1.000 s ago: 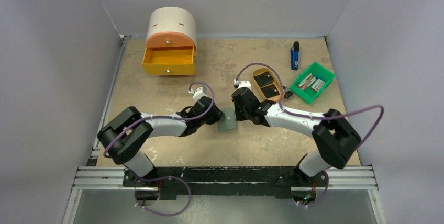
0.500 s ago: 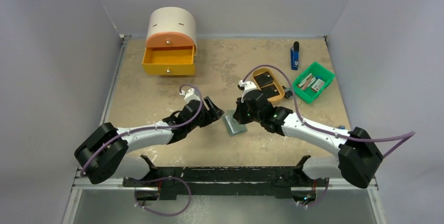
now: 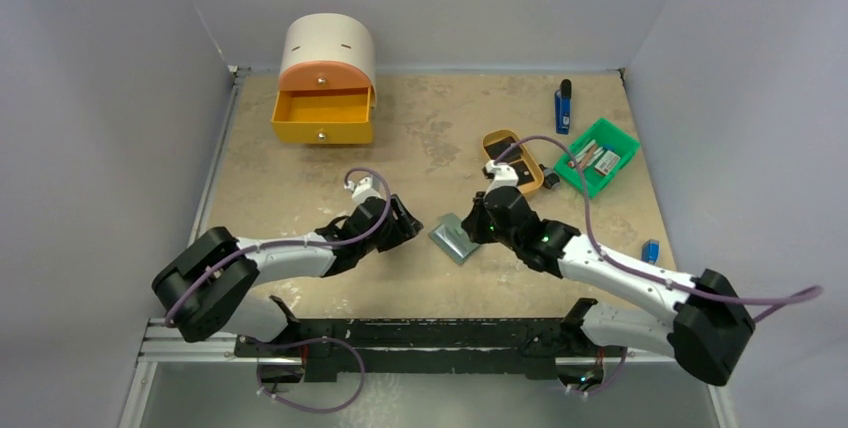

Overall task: Put the credit cards into the card holder
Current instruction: Open the card holder at the center of the board.

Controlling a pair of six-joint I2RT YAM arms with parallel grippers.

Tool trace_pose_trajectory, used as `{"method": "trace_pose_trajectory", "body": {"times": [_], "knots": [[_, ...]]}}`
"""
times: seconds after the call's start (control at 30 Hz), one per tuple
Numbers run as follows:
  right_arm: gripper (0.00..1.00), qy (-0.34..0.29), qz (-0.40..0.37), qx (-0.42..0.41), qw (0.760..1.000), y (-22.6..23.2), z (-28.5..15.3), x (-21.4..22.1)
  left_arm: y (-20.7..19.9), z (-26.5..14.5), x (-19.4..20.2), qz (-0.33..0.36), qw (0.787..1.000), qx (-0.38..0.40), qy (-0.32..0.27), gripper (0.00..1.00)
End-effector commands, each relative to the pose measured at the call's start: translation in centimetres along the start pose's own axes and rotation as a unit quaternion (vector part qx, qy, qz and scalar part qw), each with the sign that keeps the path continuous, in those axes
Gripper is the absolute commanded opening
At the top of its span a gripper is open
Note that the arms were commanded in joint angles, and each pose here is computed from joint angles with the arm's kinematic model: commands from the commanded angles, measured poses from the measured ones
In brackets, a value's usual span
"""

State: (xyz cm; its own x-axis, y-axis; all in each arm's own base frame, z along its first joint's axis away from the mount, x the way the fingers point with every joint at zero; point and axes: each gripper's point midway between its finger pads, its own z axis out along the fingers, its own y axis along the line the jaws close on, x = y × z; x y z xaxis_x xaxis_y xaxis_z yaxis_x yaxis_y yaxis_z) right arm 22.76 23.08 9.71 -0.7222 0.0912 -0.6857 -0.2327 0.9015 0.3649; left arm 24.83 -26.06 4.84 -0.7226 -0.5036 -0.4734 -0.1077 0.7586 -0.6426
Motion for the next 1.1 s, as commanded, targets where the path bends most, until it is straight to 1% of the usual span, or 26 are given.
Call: {"method": "trace_pose_trajectory", "body": {"times": [0.0, 0.13, 0.2, 0.3, 0.53, 0.73, 0.93, 1.07], "knots": [[0.00, -0.076, 0.048, 0.064, 0.994, -2.7, -2.0, -2.5, -1.9, 0.6, -0.7, -0.008, 1.000, 0.028, -0.010, 0.59], [0.00, -0.105, 0.067, 0.089, 0.988, -3.7, -3.3, -3.6, -2.7, 1.5, 0.0, -0.004, 0.999, 0.040, 0.008, 0.59], [0.00, -0.104, 0.073, 0.104, 0.986, -4.2, -3.6, -3.6, -3.3, 2.1, 0.3, -0.003, 0.999, 0.050, 0.017, 0.59], [0.00, -0.105, 0.074, 0.149, 0.980, -5.7, -3.7, -3.5, -4.1, 3.0, 1.0, -0.007, 0.997, 0.065, 0.035, 0.59], [0.00, -0.086, 0.058, 0.225, 0.969, -8.9, -3.7, -1.8, -4.9, 4.6, 2.4, -0.006, 0.995, 0.078, 0.063, 0.58], [0.00, -0.071, 0.057, 0.254, 0.963, -10.9, -3.8, 0.0, -5.1, 5.8, 4.1, 0.006, 0.993, 0.077, 0.086, 0.54], [0.00, -0.055, 0.064, 0.283, 0.955, -12.8, -4.0, 1.4, -5.2, 6.4, 5.1, 0.013, 0.993, 0.074, 0.096, 0.50], [0.00, -0.044, 0.070, 0.291, 0.953, -13.0, -3.9, 1.9, -4.9, 6.4, 5.7, 0.015, 0.992, 0.073, 0.107, 0.46]]}}
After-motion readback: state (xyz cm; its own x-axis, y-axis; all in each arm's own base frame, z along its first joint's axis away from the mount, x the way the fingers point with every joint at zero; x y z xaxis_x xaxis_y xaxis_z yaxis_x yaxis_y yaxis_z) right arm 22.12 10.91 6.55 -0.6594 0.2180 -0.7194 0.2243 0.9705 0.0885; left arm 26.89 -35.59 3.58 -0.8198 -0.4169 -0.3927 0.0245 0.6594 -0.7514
